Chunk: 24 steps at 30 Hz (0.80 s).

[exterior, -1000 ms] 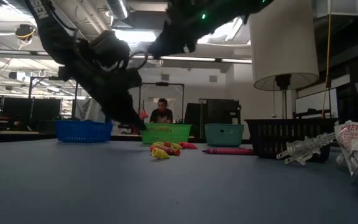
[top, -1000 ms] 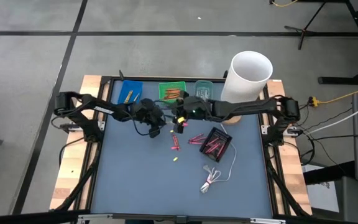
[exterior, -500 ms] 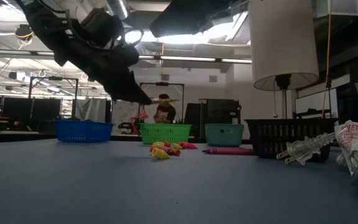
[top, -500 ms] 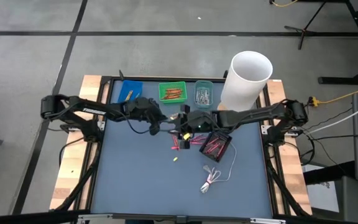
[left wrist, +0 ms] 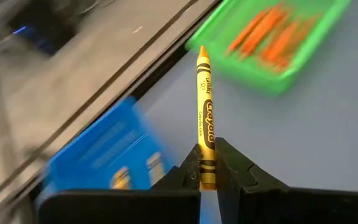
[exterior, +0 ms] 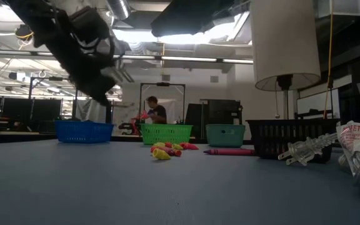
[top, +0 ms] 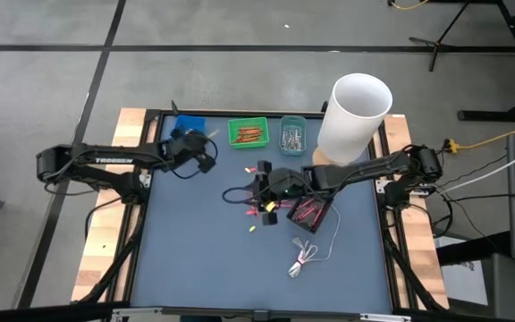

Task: Sort crayons
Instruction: Put the yellow crayon into the blue bin

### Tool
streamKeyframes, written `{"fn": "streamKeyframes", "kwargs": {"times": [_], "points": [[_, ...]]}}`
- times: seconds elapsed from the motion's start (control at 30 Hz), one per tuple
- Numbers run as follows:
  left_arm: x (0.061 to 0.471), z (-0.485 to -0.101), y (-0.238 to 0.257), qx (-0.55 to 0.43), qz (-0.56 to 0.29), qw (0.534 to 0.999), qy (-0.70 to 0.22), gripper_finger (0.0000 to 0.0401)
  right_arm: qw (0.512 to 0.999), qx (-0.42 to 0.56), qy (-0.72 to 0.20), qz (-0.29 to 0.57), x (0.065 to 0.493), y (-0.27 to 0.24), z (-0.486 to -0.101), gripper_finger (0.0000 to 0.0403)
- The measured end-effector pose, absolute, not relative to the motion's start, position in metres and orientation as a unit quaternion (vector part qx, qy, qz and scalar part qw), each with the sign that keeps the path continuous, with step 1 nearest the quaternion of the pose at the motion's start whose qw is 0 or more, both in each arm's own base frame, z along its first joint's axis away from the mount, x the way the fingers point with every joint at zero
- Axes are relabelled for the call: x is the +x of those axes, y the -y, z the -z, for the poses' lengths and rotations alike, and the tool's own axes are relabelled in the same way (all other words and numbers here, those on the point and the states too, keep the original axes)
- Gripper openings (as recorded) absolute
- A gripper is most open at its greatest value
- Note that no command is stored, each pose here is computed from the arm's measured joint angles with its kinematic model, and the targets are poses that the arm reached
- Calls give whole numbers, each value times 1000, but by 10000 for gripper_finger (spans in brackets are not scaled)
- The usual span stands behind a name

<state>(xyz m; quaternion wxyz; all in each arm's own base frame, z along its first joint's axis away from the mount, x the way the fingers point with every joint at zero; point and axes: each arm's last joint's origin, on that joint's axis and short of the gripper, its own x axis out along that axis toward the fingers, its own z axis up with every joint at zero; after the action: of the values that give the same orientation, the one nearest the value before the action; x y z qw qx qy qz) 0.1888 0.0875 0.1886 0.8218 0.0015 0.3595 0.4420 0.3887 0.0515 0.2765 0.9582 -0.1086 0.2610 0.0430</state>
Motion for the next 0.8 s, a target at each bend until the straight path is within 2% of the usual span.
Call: {"fn": "streamKeyframes", "kwargs": {"times": [0.13,0.27,0.47,0.8], "points": [[173,-181,-93,-6,-495,767,-408,7,955,-104,-272,-63,387,-52,-274,184],[163,-177,-99,-25,-516,738,-434,7,952,-93,-281,-74,388,-53,-271,184],[158,-177,-107,-39,-537,724,-430,13,952,4,-307,-3,395,-52,-255,184],[156,-177,-111,-49,-544,721,-427,82,922,107,-356,109,412,-51,-199,184]]}}
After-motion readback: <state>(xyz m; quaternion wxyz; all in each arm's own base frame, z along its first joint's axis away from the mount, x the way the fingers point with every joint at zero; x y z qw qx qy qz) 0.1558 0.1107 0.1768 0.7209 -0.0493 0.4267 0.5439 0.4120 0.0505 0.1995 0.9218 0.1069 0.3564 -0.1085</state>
